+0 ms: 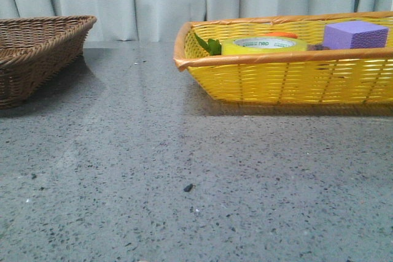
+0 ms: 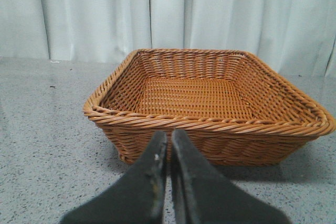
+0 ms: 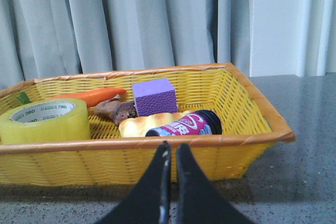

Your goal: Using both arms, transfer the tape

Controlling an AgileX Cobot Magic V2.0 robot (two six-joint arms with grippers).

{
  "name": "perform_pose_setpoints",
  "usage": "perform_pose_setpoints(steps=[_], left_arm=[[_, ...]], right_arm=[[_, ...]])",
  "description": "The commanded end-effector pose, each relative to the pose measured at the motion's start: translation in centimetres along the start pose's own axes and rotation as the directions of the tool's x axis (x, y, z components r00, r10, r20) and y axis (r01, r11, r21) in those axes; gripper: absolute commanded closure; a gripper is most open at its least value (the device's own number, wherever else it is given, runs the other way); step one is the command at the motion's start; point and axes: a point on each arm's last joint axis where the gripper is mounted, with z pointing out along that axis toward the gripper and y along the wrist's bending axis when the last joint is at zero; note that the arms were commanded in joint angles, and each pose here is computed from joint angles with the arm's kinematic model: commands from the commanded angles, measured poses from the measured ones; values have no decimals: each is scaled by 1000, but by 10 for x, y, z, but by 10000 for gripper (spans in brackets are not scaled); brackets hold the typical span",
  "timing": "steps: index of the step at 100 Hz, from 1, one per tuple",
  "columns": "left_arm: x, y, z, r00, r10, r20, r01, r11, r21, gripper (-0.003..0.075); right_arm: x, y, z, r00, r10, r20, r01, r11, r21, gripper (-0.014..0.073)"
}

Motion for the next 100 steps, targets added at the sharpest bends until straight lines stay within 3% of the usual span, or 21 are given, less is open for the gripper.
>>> perform_pose_setpoints(steps=[1, 16, 29, 48, 73, 100], left_arm=[[-12, 0, -3, 992, -27, 119, 28, 1000, -1, 741], [-32, -2, -5, 990, -28, 142, 28, 1000, 6, 741], [-52, -5, -1, 996, -26, 90, 25, 1000, 11, 741], [-81, -7, 10, 997, -26, 78, 25, 1000, 11, 741], [-100, -8, 21, 995, -26, 100, 26, 1000, 5, 741], [-102, -8, 23, 993, -26, 114, 26, 1000, 3, 741]], right_arm=[[-11, 1, -2, 994, -18, 111, 19, 1000, -5, 661], [-24, 1, -3, 997, -18, 69, 18, 1000, 3, 661], [-39, 0, 1, 1000, -15, -20, 16, 1000, 15, 659], [-70, 1, 13, 988, 54, -148, -52, 998, 22, 659], [-117, 3, 49, 941, 58, -333, -50, 998, 32, 660], [-147, 19, 104, 892, 23, -452, -55, 997, -58, 660]])
